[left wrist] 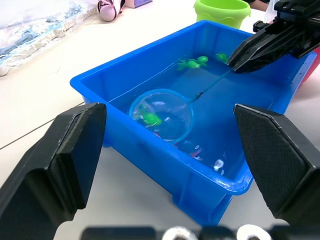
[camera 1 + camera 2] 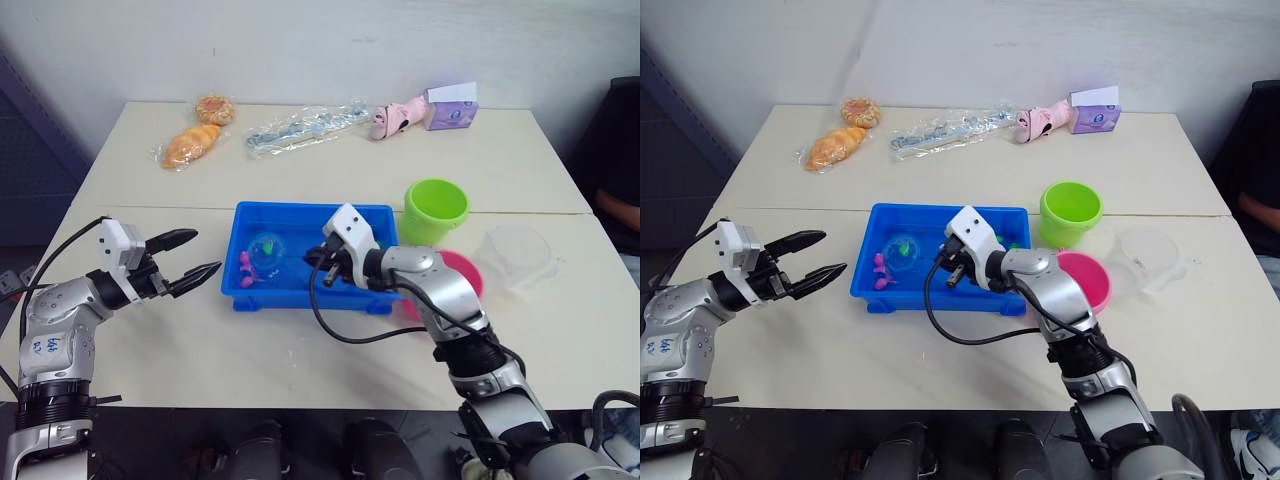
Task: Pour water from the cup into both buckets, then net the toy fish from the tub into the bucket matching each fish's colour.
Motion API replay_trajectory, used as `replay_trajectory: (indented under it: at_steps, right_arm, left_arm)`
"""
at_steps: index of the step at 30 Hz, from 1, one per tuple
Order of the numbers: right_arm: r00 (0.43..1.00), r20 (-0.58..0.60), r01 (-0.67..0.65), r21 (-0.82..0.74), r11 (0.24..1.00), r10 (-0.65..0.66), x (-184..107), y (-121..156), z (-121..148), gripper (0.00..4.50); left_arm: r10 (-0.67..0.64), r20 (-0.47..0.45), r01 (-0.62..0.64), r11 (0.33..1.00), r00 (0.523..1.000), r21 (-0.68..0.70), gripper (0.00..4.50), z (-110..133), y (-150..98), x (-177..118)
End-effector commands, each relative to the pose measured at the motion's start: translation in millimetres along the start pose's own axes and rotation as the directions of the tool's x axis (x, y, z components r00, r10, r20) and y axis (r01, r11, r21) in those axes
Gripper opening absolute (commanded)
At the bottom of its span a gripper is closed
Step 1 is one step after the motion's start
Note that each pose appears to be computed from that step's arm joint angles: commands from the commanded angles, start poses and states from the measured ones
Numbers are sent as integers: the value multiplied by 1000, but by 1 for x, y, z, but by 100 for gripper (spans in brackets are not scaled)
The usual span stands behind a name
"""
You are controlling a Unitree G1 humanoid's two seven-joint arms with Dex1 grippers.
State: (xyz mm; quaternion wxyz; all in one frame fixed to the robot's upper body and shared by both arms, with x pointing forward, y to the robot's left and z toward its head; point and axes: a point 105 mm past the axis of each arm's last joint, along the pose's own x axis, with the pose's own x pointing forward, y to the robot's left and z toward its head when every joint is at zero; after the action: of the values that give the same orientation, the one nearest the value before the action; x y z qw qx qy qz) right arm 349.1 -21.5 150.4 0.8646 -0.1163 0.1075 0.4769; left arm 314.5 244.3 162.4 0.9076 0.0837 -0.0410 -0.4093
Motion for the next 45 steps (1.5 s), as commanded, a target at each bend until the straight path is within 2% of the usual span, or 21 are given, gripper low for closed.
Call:
replay_trajectory:
  at_steps: [1,8,13,16,23,30,34,39,45]
  right_arm:
    - [999,50,-13,16,1000,12,-17,0,13,0]
    - [1000,2,-4,-18,1000,4,-22,2,3,0]
    - [1000,-2,-6,-60,998,6,-10,10,4,0]
    - [1000,-29,5,-114,993,-8,-3,10,4,0]
    - [999,-52,7,-182,983,-17,11,13,8,0]
    - [995,-101,-30,-241,970,6,18,18,8,0]
    - [990,-137,-58,-270,961,22,17,21,6,0]
    - [988,-144,-97,-249,964,63,18,29,6,0]
    - [996,-46,-87,-136,987,81,23,36,17,0]
  left_arm:
    - [-8,21,8,1000,1000,25,436,5,-1,2]
    - [-17,24,16,1000,1000,22,436,4,-2,5]
    - [-24,4,24,999,1000,33,436,3,-1,2]
    - [-43,-45,46,997,998,56,436,-2,-1,-5]
    - [-64,-66,68,995,996,71,436,-2,-2,-8]
    - [-107,-98,117,988,989,99,436,3,-5,-9]
    - [-175,-153,194,973,973,123,436,5,-10,-10]
    - [-248,-215,286,944,944,166,436,11,-14,-7]
    - [-269,-247,318,928,931,192,436,14,-14,-2]
